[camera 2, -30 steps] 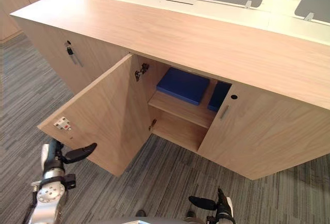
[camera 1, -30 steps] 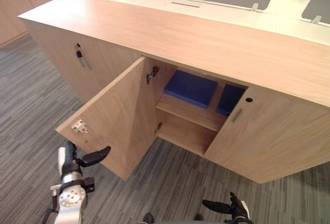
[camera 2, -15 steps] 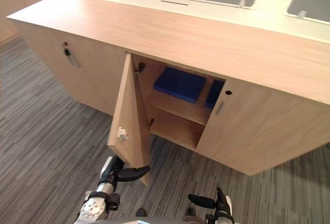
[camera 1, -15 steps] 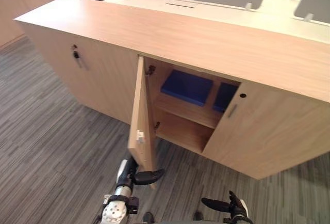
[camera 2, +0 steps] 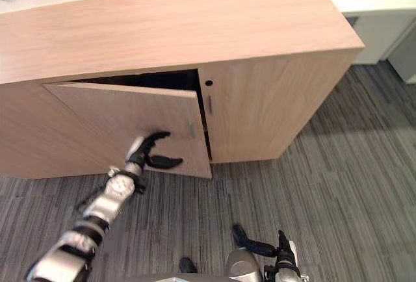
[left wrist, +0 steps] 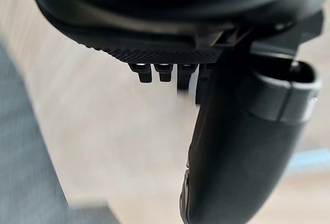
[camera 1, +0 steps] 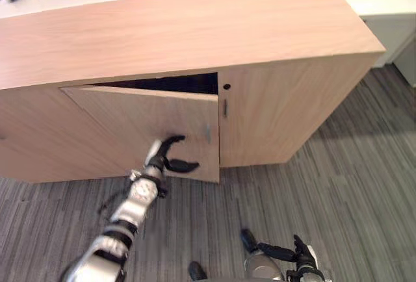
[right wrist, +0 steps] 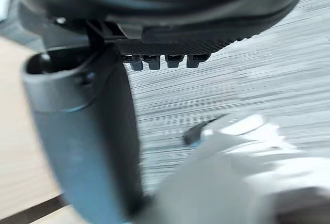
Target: Walk over to the cabinet, pick up the folder, carry it to the office cabinet, place the folder inside the office cabinet, then close the office cabinet door
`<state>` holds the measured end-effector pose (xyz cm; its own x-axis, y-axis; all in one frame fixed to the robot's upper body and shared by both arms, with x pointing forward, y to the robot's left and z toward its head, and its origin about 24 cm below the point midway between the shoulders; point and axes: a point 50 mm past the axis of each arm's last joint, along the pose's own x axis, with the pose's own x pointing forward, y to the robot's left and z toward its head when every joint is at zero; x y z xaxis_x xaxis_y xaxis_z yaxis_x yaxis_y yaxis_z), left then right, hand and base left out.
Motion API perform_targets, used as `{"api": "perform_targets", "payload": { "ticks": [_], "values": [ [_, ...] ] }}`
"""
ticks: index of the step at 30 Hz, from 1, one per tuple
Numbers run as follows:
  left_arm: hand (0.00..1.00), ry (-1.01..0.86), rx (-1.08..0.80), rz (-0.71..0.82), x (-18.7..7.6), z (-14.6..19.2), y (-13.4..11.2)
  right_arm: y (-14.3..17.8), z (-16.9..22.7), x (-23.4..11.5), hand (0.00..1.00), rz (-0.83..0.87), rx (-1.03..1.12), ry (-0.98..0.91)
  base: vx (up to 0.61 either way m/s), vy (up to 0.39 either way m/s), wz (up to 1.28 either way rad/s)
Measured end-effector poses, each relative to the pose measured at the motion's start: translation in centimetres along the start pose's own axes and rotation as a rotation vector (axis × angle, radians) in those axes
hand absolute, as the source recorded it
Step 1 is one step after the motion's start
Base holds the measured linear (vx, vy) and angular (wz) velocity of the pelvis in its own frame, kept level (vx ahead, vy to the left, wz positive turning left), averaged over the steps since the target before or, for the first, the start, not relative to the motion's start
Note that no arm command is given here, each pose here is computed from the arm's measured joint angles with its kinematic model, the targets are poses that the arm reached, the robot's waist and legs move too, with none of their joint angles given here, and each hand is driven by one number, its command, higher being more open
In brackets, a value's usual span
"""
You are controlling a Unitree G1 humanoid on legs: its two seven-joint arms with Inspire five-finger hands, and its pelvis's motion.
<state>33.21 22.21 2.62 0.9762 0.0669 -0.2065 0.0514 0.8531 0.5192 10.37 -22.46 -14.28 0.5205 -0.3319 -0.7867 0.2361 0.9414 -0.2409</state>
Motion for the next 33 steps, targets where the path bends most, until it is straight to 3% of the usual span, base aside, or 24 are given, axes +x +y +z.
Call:
{"api": "perform_targets", "payload": {
  "ticks": [4,10,17,22,27,33],
  "values": [
    [1.0,-0.009,-0.004,0.087,1.1,1.3,2.4,0.2,1.1,0.4,1.0,0.004,0.011,-0.029,-0.03,-0.045,-0.05],
    [1.0,-0.036,-0.032,0.123,0.8,1.6,2.9,0.2,1.5,0.8,1.0,0.003,0.032,-0.019,0.05,-0.083,-0.13],
    [1.0,-0.017,-0.106,0.039,-1.4,-0.5,-1.3,-0.2,0.5,0.7,1.0,-0.013,0.044,0.017,0.02,-0.042,0.21],
    [1.0,0.08,-0.167,-0.005,-5.1,-4.5,-4.0,-0.3,0.5,0.7,1.0,-0.018,0.044,0.024,-0.06,-0.037,0.07],
    [1.0,0.327,-0.293,-0.079,-11.1,-10.8,-7.8,-0.5,0.3,0.7,1.0,-0.027,0.058,0.038,-0.02,-0.049,-0.02],
    [1.0,0.645,-0.378,-0.013,-16.2,-17.1,-8.4,-0.1,0.3,0.7,1.0,-0.025,0.078,0.045,0.01,-0.018,0.02]
  ]
}}
